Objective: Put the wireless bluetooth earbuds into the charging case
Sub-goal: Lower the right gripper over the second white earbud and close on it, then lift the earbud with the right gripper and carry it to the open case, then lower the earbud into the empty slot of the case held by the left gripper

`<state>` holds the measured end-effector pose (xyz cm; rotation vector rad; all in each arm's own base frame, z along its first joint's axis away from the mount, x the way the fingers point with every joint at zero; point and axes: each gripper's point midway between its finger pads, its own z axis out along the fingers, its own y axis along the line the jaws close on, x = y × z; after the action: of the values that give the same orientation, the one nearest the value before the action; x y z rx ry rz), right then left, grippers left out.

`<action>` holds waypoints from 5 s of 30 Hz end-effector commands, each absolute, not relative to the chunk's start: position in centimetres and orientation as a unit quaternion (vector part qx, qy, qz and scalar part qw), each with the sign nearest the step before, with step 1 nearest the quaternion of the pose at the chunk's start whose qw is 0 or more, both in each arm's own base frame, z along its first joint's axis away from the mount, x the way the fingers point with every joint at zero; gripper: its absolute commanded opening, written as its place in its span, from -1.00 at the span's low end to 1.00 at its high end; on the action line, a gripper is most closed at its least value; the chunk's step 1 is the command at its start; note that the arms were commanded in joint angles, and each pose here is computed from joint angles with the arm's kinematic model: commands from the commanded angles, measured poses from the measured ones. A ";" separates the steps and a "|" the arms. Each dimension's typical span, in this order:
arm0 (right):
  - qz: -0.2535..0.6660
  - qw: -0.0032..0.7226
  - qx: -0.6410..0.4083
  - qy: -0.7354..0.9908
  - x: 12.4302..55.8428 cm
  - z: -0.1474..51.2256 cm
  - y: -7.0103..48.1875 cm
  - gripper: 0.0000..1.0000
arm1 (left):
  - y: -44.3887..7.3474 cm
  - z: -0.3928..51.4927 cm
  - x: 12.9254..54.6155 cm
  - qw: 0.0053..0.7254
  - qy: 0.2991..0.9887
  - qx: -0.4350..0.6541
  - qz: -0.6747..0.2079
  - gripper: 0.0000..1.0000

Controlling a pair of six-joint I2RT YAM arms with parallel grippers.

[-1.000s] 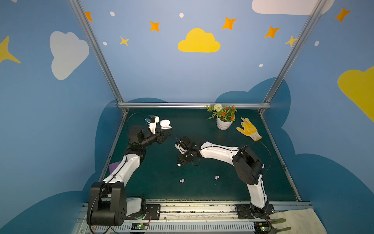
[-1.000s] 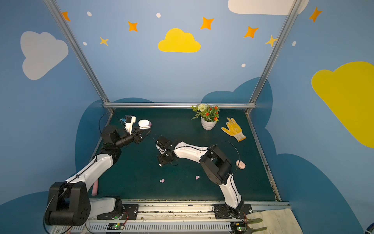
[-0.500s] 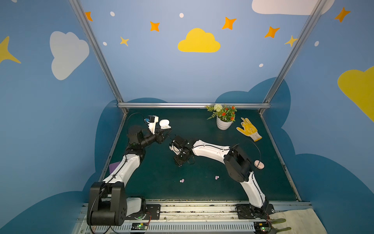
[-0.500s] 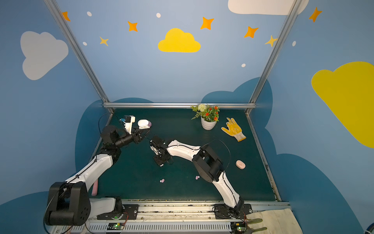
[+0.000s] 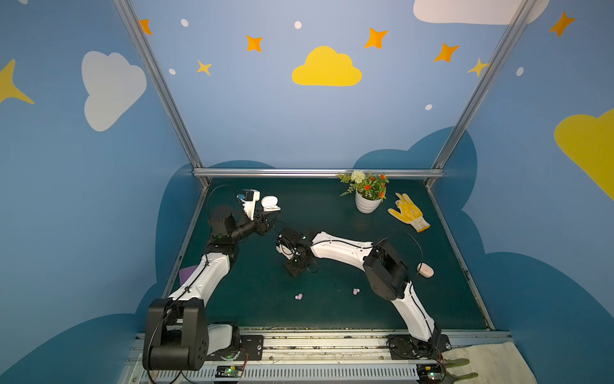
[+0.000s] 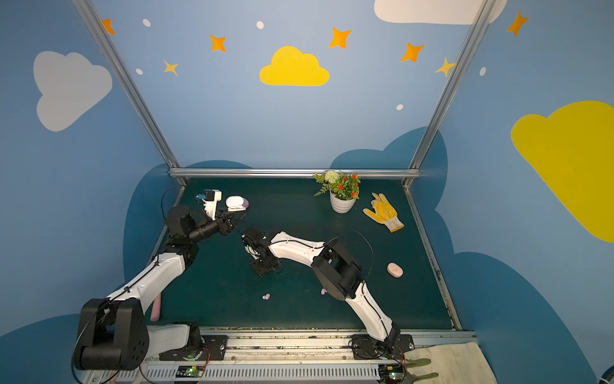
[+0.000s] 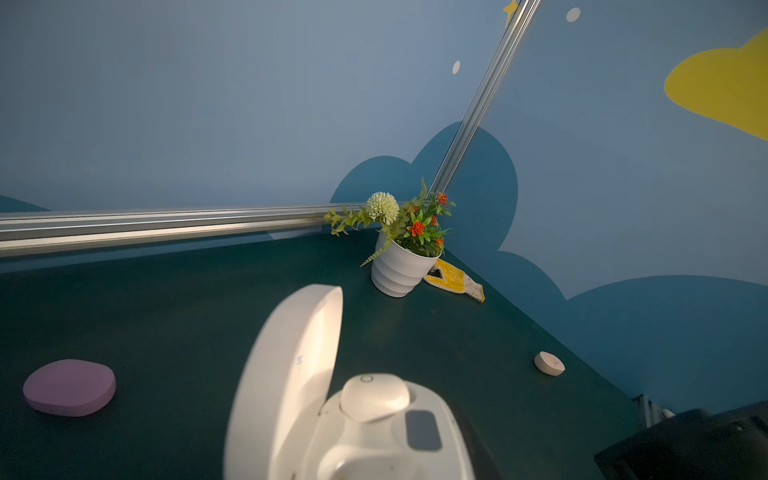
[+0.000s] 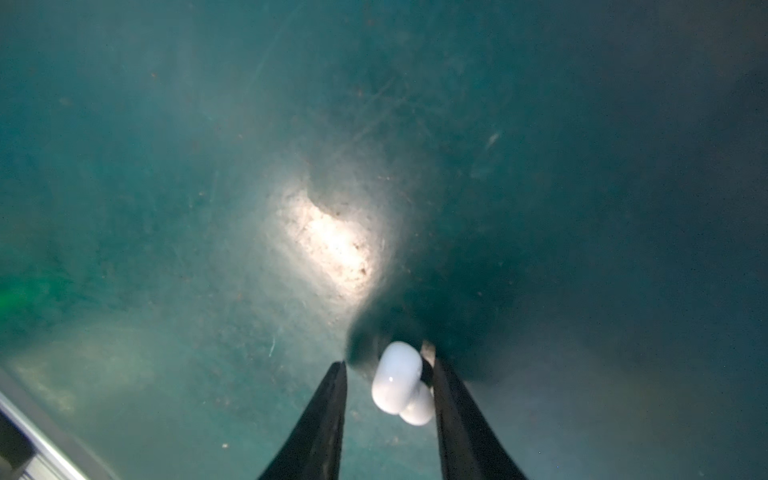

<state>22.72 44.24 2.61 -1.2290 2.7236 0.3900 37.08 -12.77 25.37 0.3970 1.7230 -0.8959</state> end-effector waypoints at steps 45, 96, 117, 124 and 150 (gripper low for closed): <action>0.092 0.110 -0.349 0.926 23.8 6.6 41.1 -0.70 | -13.2 26.2 36.6 0.551 0.716 0.181 -0.389 -0.66; 0.400 0.281 -0.119 0.864 24.2 33.8 28.2 -0.76 | -35.7 29.9 26.6 0.571 0.497 0.391 -0.523 -0.66; 0.414 0.266 -0.098 0.865 24.4 32.3 28.7 -0.76 | -35.0 32.3 26.1 0.595 0.478 0.388 -0.516 -0.66; 0.417 0.258 -0.098 0.866 24.0 32.2 28.6 -0.64 | -34.9 32.5 26.0 0.598 0.477 0.389 -0.514 -0.66; 0.369 0.285 -0.117 0.877 23.5 34.8 26.4 -0.21 | -34.9 31.9 26.3 0.594 0.490 0.391 -0.505 -0.67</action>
<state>23.60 26.94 34.39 -0.2952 2.3420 1.0229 26.67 -35.18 29.50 0.9034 1.2175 -1.1910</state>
